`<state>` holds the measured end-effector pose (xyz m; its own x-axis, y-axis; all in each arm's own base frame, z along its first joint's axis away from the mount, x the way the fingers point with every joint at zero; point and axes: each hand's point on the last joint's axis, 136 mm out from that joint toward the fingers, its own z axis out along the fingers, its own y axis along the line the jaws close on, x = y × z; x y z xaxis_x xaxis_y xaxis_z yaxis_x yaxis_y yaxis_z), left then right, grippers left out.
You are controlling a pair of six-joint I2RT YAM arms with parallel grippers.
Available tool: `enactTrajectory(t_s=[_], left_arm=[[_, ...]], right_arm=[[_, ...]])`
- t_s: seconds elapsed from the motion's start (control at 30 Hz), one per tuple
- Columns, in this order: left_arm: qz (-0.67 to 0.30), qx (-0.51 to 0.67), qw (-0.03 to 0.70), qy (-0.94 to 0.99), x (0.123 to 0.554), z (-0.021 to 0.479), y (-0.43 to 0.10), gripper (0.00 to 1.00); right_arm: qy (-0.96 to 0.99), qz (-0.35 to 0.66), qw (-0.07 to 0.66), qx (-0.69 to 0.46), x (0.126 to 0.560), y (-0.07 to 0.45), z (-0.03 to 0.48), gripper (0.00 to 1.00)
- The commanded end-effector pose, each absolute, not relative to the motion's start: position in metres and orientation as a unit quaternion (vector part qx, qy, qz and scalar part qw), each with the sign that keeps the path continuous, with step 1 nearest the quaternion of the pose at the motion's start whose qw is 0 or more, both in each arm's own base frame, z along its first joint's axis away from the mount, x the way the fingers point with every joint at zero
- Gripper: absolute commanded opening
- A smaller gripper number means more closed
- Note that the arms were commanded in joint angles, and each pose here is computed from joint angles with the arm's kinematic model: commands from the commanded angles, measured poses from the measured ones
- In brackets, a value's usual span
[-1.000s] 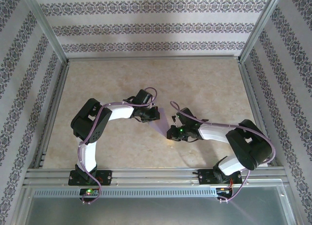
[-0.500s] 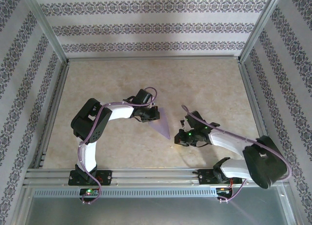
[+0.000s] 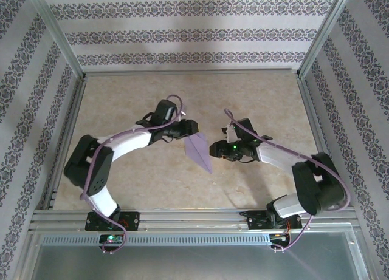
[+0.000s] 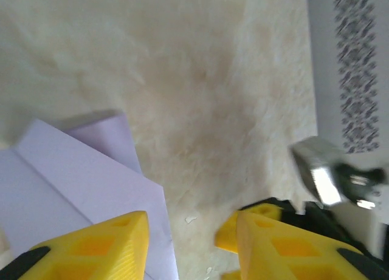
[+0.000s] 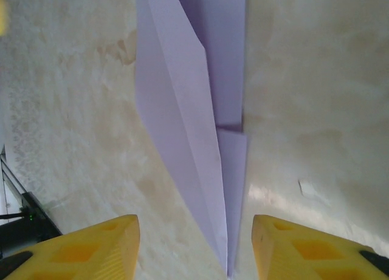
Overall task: Fold a paper plane with a square sheet of paper (fold left side to right side)
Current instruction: Turn over the paper at the center of the table.
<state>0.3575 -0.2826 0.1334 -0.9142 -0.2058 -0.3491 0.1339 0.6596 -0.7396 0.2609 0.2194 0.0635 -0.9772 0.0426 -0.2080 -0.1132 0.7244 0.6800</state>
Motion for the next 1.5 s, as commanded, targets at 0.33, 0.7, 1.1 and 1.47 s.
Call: enactTrajectory(t_s=[0.33,0.7,1.1,1.47], left_arm=[[-0.391,-0.091,0.223,0.888,0.337,0.119,-0.228,0.49],[-0.404,-0.093,0.240,0.878,0.341,0.134,-0.224,0.49],[-0.536,-0.034,0.361,0.762,0.331,0.268,-0.227,0.59],[-0.599,0.052,0.375,0.706,0.308,0.339,-0.249,0.55]], right_arm=[[0.900,0.410,0.128,-0.074,0.299,0.249,0.050,0.43],[0.889,0.426,0.146,-0.081,0.300,0.252,0.065,0.11],[0.801,0.495,0.316,-0.112,0.296,0.232,0.200,0.00],[0.695,0.581,0.402,-0.131,0.277,0.237,0.299,0.00]])
